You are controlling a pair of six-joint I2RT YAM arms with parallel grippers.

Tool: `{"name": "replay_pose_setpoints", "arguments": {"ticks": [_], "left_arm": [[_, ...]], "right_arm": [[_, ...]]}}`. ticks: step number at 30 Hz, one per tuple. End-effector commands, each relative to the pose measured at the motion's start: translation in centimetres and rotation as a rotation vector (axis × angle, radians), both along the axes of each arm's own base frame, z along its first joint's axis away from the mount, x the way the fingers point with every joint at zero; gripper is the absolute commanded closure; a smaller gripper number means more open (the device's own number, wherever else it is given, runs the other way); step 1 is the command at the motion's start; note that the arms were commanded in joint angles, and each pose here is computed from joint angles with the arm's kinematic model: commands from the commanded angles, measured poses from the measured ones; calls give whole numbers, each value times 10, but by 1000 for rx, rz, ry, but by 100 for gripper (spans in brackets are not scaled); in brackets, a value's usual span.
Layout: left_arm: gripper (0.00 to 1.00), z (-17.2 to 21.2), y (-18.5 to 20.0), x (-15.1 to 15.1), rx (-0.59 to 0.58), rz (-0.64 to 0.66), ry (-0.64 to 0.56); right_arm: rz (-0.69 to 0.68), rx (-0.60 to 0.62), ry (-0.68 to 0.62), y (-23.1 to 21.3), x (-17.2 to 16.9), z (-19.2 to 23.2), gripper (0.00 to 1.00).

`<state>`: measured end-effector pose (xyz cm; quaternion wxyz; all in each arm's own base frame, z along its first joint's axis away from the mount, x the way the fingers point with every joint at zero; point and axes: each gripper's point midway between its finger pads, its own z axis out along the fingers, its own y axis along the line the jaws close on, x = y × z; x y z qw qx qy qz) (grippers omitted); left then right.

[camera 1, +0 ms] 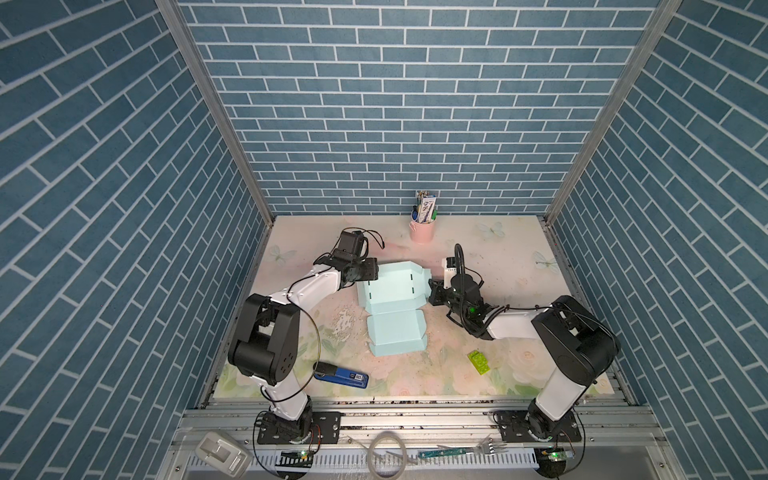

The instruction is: Fold the paper box

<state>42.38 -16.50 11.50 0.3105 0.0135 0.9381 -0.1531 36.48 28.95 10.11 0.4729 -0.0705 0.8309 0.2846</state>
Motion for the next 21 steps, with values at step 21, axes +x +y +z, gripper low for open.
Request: {"name": "replay_pose_setpoints", "arguments": {"ticks": [21], "left_arm": [[77, 2, -8, -11, -8, 130, 66]], "right_arm": [[-123, 3, -42, -10, 16, 10, 100]]}}
